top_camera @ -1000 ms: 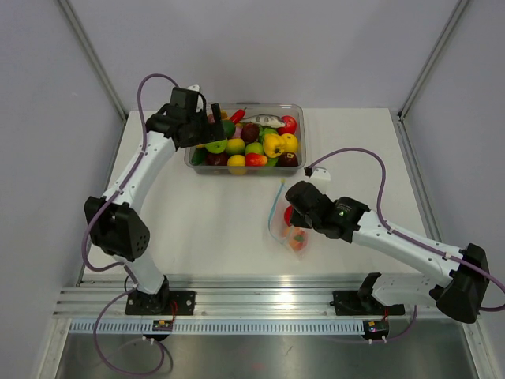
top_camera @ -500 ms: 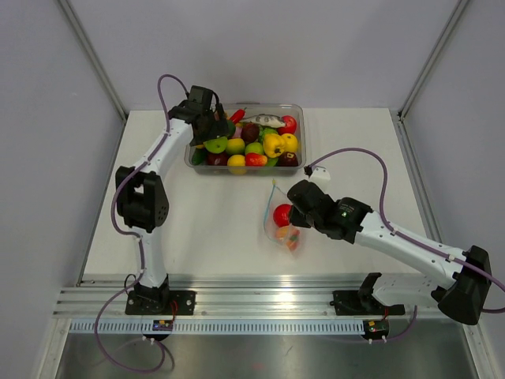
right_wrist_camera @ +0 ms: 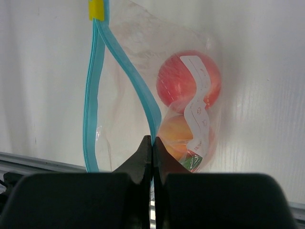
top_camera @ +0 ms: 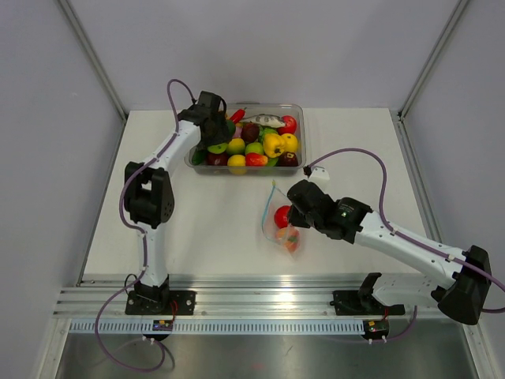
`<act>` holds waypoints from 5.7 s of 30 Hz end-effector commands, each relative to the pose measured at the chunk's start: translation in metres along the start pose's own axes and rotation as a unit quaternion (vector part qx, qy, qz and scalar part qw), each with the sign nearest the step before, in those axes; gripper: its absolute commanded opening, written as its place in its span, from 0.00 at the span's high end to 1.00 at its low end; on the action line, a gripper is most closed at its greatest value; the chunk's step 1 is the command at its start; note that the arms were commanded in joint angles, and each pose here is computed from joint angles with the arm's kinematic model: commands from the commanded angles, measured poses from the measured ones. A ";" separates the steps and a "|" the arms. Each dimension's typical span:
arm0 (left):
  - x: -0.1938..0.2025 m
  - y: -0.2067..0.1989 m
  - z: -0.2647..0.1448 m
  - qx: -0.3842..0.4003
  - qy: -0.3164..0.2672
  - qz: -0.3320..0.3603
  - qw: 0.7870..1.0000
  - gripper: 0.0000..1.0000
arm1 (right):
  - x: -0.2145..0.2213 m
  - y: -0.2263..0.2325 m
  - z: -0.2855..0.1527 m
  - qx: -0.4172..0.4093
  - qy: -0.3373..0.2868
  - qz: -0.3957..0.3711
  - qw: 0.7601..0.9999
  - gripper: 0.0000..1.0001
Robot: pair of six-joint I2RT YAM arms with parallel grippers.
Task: Place the food in the zip-top bag and seal the zipper
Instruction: Pick up the fake fruit from the bin, then place the fake fruit in the zipper food storage bag, then adjust the zipper food storage bag at the center of the board.
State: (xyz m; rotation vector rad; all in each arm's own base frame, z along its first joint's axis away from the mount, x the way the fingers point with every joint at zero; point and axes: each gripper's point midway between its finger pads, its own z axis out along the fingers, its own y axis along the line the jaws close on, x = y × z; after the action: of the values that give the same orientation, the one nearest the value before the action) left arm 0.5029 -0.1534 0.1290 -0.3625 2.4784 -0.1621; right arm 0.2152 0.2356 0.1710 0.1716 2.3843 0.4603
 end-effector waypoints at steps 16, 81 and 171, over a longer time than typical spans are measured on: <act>0.038 -0.034 -0.172 0.149 -0.064 0.107 0.981 0.54 | -0.006 0.010 0.011 -0.010 -0.014 0.011 1.000 1.00; 0.226 -0.118 -0.275 0.399 0.088 0.239 0.881 0.12 | -0.011 0.025 -0.007 -0.087 -0.033 0.066 0.993 1.00; 0.194 -0.103 -0.193 0.322 0.128 0.003 0.938 1.00 | 0.029 0.022 -0.020 -0.111 -0.087 -0.240 0.961 0.72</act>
State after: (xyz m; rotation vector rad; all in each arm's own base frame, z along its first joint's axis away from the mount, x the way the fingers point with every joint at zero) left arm 0.2608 -0.2958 0.1776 -0.0620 2.5544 -0.9465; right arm 0.1703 0.2479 0.1603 -0.4863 2.1575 0.4234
